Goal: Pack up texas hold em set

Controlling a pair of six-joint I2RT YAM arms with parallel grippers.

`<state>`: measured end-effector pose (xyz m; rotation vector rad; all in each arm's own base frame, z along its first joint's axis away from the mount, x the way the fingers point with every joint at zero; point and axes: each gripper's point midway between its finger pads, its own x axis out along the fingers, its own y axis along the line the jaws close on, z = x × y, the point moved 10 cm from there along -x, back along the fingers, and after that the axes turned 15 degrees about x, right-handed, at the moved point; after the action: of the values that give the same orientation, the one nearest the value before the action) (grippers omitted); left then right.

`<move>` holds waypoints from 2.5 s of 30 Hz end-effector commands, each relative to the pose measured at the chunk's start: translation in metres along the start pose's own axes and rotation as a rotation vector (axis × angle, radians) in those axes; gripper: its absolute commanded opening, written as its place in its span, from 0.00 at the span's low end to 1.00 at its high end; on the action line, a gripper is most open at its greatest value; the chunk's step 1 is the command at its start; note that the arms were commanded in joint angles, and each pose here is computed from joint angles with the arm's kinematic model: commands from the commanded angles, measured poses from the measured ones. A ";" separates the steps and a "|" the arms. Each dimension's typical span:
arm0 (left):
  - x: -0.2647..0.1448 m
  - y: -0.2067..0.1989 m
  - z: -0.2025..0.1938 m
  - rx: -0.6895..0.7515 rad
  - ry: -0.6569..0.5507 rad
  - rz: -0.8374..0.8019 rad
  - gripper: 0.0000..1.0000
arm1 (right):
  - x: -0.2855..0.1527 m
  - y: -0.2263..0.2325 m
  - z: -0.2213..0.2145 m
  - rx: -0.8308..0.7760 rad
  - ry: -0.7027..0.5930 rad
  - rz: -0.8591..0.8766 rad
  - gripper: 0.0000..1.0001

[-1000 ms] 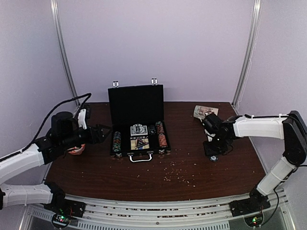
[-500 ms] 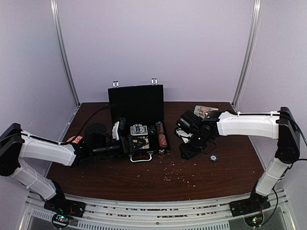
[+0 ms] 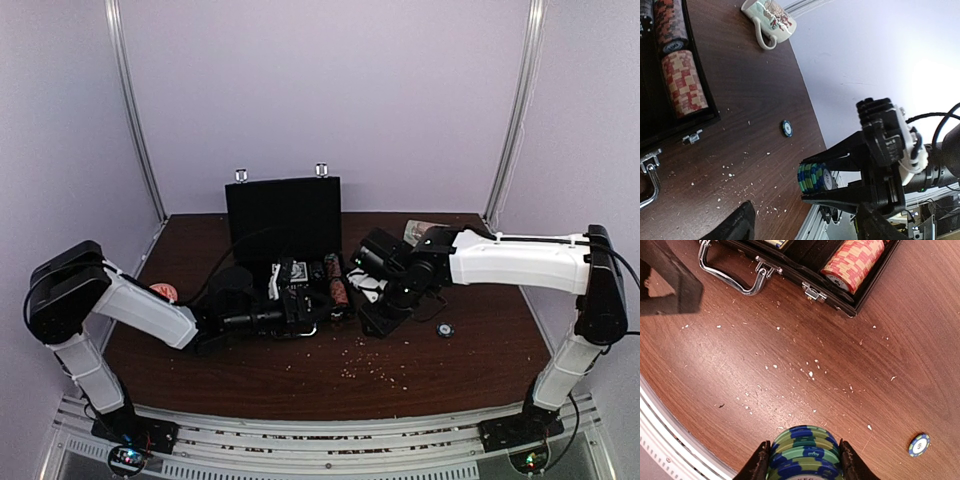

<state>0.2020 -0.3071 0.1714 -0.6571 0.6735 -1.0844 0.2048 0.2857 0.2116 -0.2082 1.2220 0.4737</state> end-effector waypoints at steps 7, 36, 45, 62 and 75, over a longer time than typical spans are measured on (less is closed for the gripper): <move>0.031 -0.008 0.006 -0.076 0.007 -0.177 0.71 | -0.027 0.009 0.007 -0.045 -0.064 0.037 0.16; 0.067 -0.002 -0.005 -0.144 0.138 -0.313 0.70 | -0.035 0.023 0.017 -0.107 -0.107 0.062 0.15; 0.069 -0.014 -0.005 -0.132 0.138 -0.380 0.59 | -0.032 0.023 0.018 -0.106 -0.108 0.041 0.15; 0.070 -0.017 -0.012 -0.125 0.163 -0.398 0.22 | -0.032 0.023 0.019 -0.104 -0.119 0.023 0.14; 0.071 -0.020 -0.009 -0.111 0.157 -0.415 0.05 | -0.031 0.021 0.018 -0.102 -0.131 0.018 0.15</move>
<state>0.2151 -0.3729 0.1541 -0.8685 0.8421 -1.3636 0.1952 0.2990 0.2354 -0.2957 1.1553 0.5516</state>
